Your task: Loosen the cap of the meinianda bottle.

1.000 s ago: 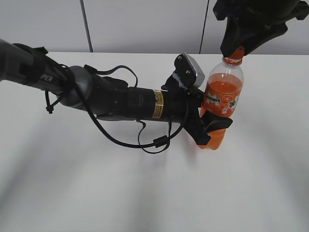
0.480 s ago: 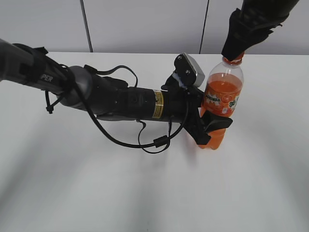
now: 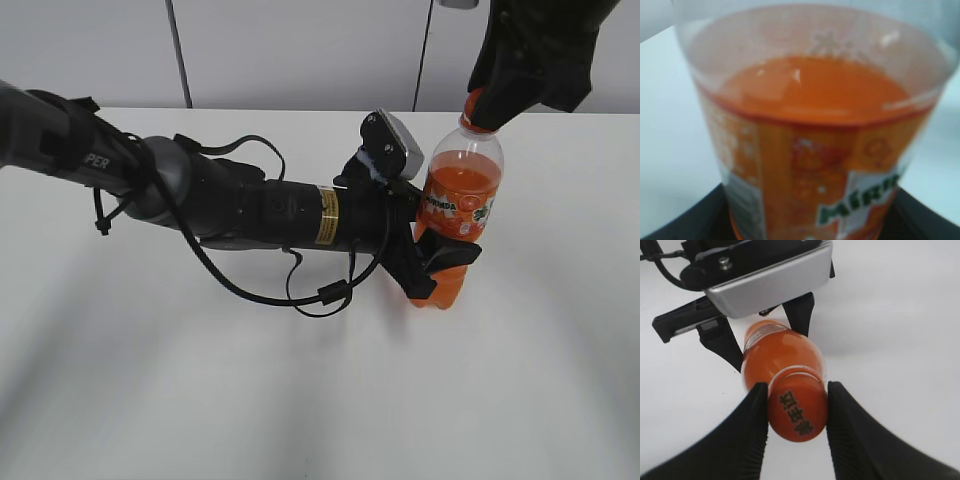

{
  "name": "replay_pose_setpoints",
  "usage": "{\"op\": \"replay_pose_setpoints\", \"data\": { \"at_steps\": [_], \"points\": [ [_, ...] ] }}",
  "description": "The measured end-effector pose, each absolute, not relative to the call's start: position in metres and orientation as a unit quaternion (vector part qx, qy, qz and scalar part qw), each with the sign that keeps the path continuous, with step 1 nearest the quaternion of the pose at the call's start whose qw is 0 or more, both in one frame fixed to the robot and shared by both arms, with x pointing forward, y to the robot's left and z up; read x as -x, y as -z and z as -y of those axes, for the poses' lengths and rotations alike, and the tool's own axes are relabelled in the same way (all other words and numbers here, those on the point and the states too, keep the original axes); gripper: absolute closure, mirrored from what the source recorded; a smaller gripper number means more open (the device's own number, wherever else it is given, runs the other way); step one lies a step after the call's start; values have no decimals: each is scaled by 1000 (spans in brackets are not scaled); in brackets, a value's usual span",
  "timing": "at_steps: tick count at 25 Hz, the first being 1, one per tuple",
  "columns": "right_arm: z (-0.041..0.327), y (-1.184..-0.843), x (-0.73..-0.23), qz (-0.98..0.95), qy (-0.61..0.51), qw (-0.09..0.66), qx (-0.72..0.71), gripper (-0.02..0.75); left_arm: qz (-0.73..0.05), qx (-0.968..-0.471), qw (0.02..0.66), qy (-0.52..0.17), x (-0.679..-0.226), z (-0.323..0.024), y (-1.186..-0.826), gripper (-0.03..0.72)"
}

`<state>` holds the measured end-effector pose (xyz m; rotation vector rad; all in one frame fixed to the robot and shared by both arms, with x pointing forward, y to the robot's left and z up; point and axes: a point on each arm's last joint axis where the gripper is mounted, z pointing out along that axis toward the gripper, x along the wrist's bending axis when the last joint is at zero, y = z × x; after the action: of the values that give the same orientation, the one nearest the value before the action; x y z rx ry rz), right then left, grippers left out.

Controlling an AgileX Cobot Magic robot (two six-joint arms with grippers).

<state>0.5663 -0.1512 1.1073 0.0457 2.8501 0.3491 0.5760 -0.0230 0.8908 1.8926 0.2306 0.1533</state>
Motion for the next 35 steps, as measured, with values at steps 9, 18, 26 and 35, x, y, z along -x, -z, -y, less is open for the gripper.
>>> {"op": "replay_pose_setpoints", "data": {
  "at_steps": [9, 18, 26, 35],
  "points": [
    [150, -1107, -566, -976, -106, 149, 120, 465, -98, -809, 576, -66, -576, 23, -891, 265],
    [149, -1108, -565, -967, -103, 153, 177, 465, -98, -809, 576, -66, -576, 23, -891, 265],
    [149, -1108, -565, -963, -101, 155, 198, 465, -99, -809, 576, -66, -576, 23, -891, 265],
    [153, -1132, -550, -958, -120, 185, 186, 465, -98, -809, 576, -66, -576, 23, -891, 265]
  ]
}}
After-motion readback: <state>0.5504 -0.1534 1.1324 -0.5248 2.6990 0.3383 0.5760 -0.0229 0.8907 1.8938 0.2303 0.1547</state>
